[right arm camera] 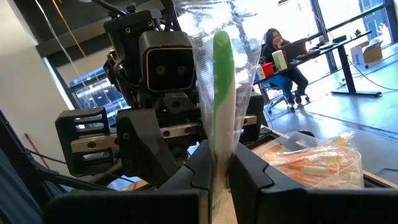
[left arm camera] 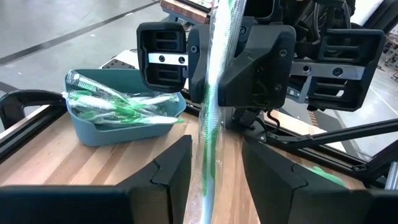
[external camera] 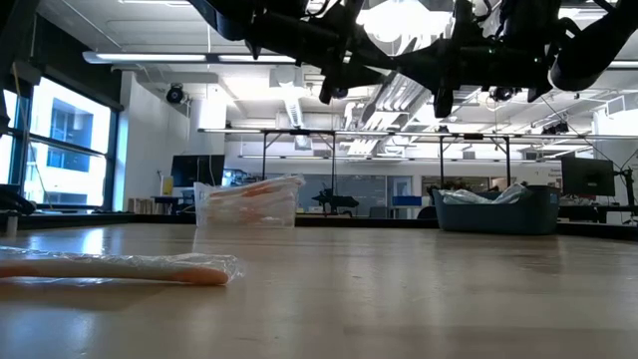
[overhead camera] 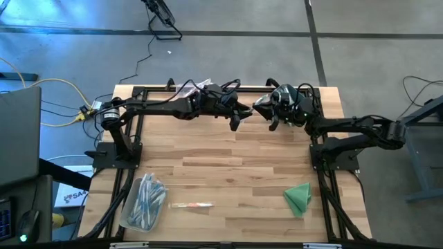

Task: Pick & Place Toothbrushes
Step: Put the green toothbrush into the blue bin

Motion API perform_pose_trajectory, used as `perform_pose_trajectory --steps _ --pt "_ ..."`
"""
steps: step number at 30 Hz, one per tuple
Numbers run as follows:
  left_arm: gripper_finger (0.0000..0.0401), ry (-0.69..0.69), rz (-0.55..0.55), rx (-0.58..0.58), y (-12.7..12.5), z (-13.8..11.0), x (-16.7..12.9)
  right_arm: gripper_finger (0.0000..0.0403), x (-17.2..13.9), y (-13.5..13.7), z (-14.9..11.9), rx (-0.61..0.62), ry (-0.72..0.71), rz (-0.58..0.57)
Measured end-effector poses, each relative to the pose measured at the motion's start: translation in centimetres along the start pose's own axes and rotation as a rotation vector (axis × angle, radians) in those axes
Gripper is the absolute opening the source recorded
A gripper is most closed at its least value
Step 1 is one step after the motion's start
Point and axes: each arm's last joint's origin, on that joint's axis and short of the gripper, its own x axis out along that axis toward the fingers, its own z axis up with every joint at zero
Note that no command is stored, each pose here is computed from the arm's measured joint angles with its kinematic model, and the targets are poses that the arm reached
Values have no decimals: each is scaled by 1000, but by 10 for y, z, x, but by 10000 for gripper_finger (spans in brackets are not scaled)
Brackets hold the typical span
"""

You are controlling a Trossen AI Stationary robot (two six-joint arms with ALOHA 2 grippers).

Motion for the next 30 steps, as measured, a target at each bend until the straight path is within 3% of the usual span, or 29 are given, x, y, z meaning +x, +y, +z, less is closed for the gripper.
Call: perform_pose_trajectory --steps 16,30 --pt "139 -1 1 -32 0 0 0 20 0 0 0 0 0 -1" --pt "139 12 7 44 0 0 -1 20 0 0 0 -1 0 -1"
